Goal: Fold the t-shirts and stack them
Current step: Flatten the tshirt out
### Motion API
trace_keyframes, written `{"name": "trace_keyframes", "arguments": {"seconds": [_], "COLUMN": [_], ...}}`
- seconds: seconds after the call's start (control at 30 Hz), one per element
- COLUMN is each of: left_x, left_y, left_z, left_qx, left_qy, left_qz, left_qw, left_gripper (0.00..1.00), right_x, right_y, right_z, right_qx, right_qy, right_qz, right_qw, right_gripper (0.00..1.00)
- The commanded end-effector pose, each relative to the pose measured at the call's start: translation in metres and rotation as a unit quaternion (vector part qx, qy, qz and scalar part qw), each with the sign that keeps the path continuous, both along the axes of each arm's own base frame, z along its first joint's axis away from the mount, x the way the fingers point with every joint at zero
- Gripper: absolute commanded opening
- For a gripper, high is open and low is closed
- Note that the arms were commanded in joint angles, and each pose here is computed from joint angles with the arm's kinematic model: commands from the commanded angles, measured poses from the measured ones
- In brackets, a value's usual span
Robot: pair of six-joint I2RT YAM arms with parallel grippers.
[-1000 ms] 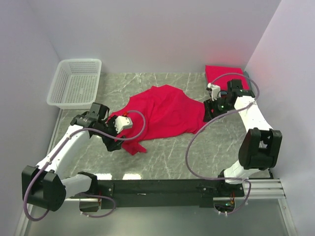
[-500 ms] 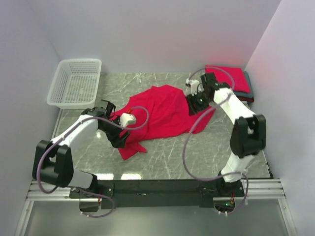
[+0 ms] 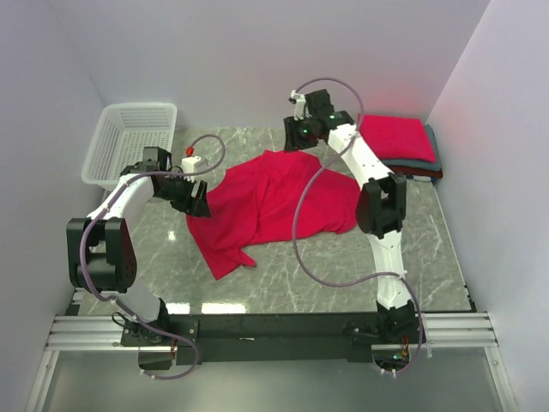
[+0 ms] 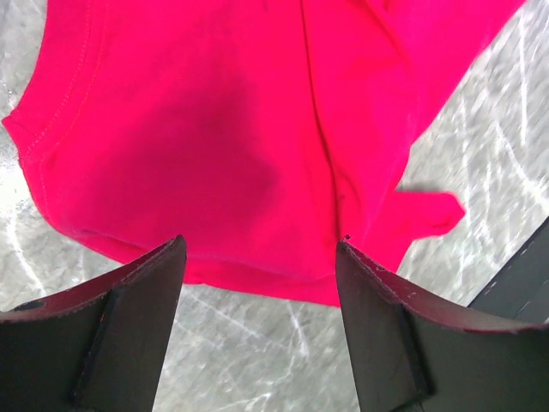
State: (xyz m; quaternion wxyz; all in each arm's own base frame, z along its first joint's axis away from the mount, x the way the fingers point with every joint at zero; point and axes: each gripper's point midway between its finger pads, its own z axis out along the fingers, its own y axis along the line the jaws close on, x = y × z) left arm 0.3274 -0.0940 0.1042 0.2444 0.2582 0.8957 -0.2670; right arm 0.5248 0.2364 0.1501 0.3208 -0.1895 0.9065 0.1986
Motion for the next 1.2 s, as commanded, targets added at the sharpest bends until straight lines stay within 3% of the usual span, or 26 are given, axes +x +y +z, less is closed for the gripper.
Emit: {"name": "trace_keyframes", "arguments": {"seconds": [0.0,0.2,0.33,0.5,0.7,0.73,0.77,0.83,0.93,1.17], "left_x": [0.006,0.008,0.021,0.093,0.185,0.199,0.215,0.235,0.265,0.293], "left_y": [-0.009,-0.011,-0.015,-0.043,-0.096,-0.104,-0.116,-0.131,-0.156,-0.189], "left_z": [0.007,0.007,0.009,0.047,0.064,0.042,0.059,0.037,0.044,0.015], "left_qx": [-0.035,-0.044,-0.061,-0.151,-0.197,-0.199,-0.211,-0.225,-0.260,-0.278], "left_qy": [0.006,0.015,0.021,-0.015,-0.046,-0.033,-0.050,-0.038,-0.057,-0.067], "left_qz": [0.025,0.035,0.049,0.090,0.090,0.092,0.093,0.095,0.091,0.120], "left_qw": [0.999,0.998,0.997,0.984,0.975,0.975,0.972,0.969,0.960,0.951], "left_gripper": [0.75,0.76,0.76,0.76,0.73,0.73,0.72,0.70,0.66,0.59], "right_x": [0.035,0.066,0.077,0.051,0.015,0.010,0.005,-0.009,-0.028,-0.072], "right_y": [0.021,0.044,0.050,0.051,0.007,0.001,-0.013,-0.029,-0.062,-0.115], "right_z": [0.026,0.012,-0.004,-0.005,0.021,0.022,0.018,0.025,0.026,0.012], "right_qx": [0.029,0.078,0.108,0.126,0.107,0.102,0.097,0.089,0.092,0.102], "right_qy": [-0.070,-0.104,-0.083,-0.037,-0.028,-0.026,-0.015,0.001,0.031,0.067], "right_qz": [-0.059,-0.091,-0.129,-0.102,-0.100,-0.096,-0.103,-0.104,-0.115,-0.144], "right_qw": [0.995,0.987,0.982,0.986,0.989,0.990,0.990,0.991,0.989,0.982], "right_gripper": [0.55,0.65,0.67,0.56,0.54,0.54,0.54,0.53,0.52,0.51]}}
